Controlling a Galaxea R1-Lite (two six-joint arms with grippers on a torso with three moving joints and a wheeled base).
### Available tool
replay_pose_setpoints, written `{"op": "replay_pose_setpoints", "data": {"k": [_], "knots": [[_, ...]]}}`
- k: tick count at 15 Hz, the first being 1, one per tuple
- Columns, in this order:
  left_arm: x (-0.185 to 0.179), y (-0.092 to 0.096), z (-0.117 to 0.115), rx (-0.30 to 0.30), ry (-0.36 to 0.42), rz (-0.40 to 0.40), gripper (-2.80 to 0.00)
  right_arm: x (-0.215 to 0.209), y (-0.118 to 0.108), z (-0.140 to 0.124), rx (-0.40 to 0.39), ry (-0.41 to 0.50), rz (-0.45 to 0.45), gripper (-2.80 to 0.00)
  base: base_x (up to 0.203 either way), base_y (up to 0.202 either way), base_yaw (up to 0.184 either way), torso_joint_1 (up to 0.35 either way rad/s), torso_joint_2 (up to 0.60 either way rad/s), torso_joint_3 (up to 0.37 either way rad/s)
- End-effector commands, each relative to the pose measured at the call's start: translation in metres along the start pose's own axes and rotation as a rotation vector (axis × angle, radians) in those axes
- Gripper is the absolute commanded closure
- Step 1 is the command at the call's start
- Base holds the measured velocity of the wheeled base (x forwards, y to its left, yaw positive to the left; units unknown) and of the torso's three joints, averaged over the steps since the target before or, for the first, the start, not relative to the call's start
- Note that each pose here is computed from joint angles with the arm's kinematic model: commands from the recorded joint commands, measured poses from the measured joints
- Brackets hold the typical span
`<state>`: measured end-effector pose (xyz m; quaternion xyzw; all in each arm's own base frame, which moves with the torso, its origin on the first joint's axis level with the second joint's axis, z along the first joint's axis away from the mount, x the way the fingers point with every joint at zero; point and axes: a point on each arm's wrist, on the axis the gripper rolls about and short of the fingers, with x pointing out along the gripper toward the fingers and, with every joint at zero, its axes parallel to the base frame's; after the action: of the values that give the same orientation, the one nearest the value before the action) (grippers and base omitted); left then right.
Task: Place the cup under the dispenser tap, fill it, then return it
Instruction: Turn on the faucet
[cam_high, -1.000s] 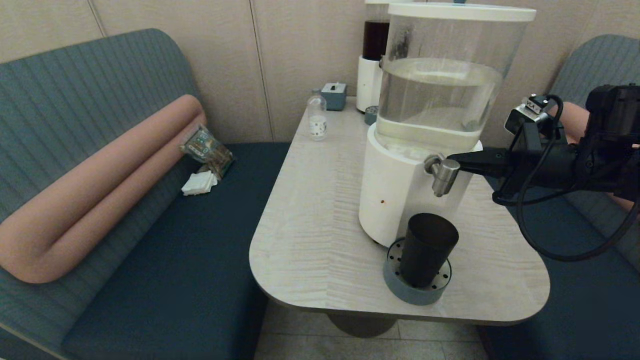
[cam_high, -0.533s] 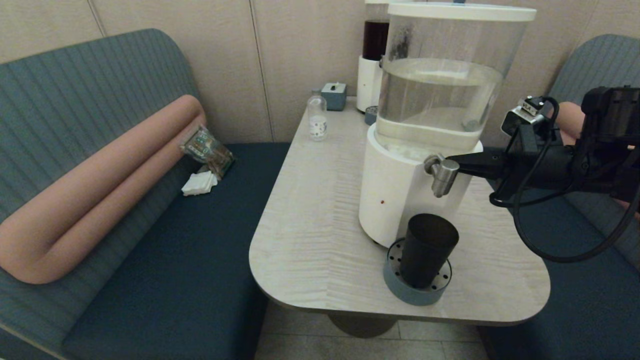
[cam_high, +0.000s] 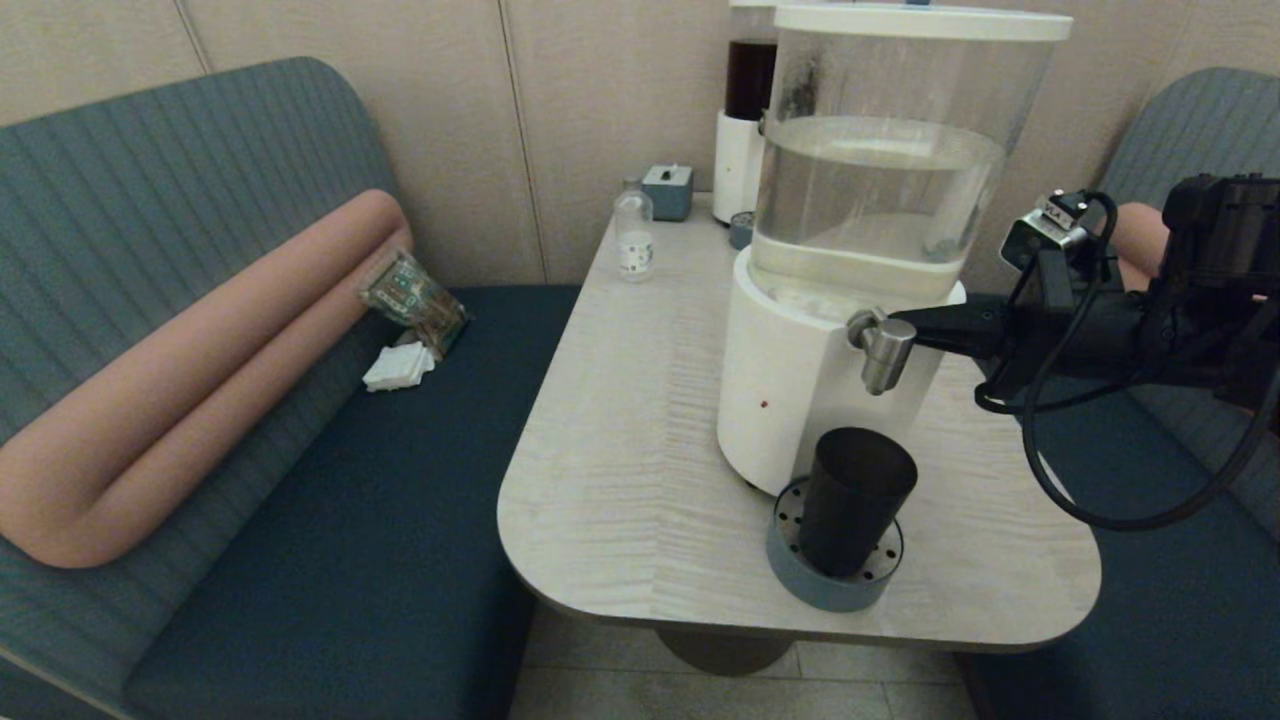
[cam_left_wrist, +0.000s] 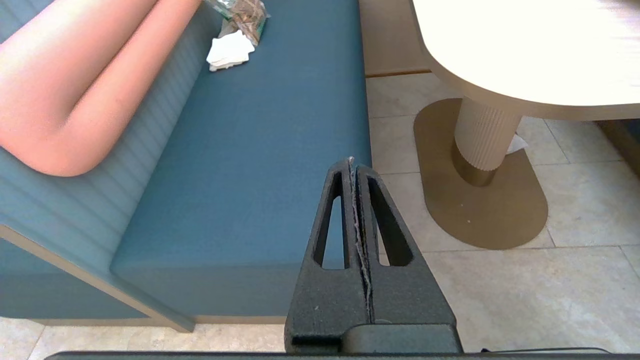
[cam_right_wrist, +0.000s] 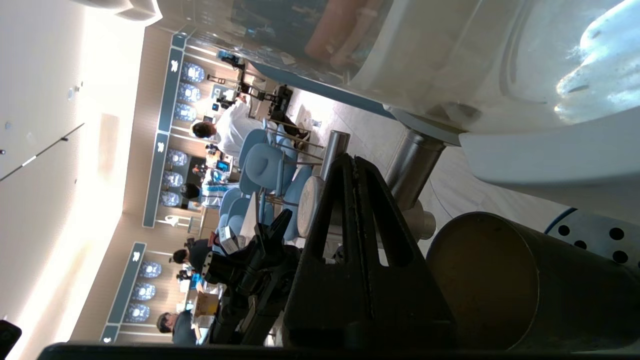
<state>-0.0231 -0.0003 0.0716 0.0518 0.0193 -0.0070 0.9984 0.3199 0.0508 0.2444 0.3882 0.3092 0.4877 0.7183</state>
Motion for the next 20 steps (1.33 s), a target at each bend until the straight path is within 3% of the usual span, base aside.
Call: {"op": "replay_pose_setpoints", "data": {"k": [1, 11, 20], "knots": [[0.000, 0.000, 0.000, 0.000, 0.002, -0.001, 0.00, 0.002, 0.003, -0.001, -0.004, 0.015, 0.014, 0.00, 0.000, 0.000, 0.000, 0.000, 0.00, 0.000], [0.000, 0.000, 0.000, 0.000, 0.002, -0.001, 0.00, 0.015, 0.001, -0.004, -0.029, 0.042, 0.039, 0.00, 0.000, 0.000, 0.000, 0.000, 0.00, 0.000], [0.000, 0.000, 0.000, 0.000, 0.002, -0.001, 0.00, 0.016, -0.024, -0.009, -0.192, 0.055, 0.011, 0.00, 0.000, 0.000, 0.000, 0.000, 0.00, 0.000]]}}
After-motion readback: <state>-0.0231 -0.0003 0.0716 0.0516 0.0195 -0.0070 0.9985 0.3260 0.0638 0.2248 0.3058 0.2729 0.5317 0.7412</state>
